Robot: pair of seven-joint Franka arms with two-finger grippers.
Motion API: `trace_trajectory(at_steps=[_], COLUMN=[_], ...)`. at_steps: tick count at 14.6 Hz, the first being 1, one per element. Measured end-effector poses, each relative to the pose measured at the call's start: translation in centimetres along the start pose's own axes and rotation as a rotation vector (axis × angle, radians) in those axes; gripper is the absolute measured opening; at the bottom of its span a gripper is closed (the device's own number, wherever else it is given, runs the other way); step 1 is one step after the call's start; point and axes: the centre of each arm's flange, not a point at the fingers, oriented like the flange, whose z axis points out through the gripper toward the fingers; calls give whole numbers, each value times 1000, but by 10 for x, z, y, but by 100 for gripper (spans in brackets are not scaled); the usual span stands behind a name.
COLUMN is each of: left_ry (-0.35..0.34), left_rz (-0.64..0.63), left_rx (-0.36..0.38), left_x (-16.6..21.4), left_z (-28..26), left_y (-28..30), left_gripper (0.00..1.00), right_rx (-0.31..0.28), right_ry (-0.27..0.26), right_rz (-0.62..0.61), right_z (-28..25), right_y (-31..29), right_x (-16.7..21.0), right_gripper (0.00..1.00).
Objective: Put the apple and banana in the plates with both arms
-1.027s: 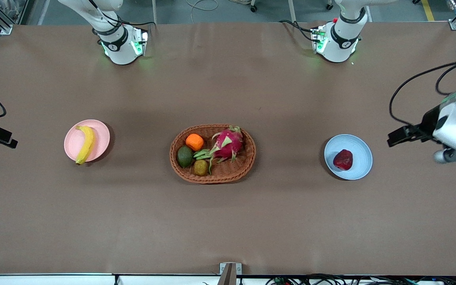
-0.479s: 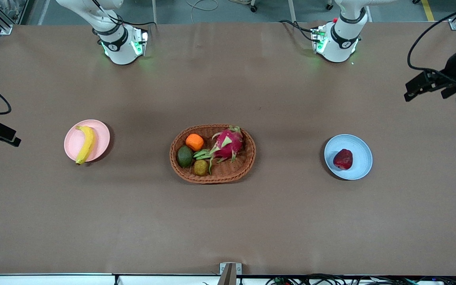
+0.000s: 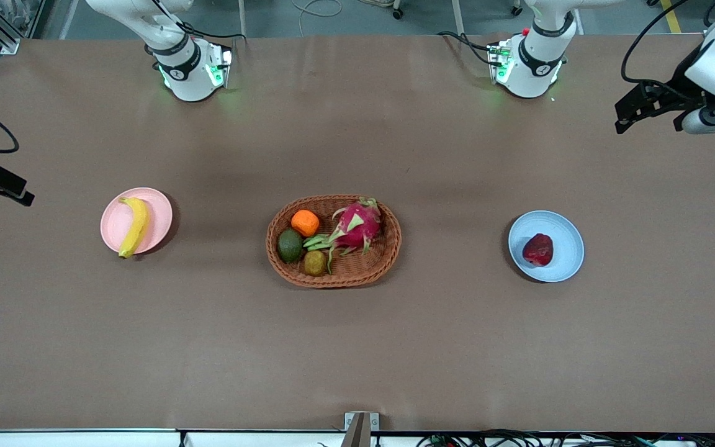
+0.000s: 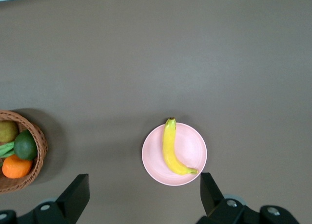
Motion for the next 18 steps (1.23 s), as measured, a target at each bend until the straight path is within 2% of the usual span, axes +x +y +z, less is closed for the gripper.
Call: trace_trajectory(at_steps=[2, 7, 10, 18], left_ry=[-3, -4, -2, 3], left_rz=[8, 14, 13, 5], left_rx=[1, 0, 0, -2], left_x=[0, 0, 0, 1], left_z=[1, 1, 1, -3], left_y=[2, -1, -2, -7], left_gripper=[100, 100, 100, 100], right_rx=[5, 16, -1, -5], right_ry=[-6, 16, 13, 15], right_rz=[-2, -2, -13, -19], right_z=[1, 7, 6, -7], right_y=[1, 5, 5, 4], right_x=[-12, -38, -51, -56], right_gripper=[100, 100, 100, 100])
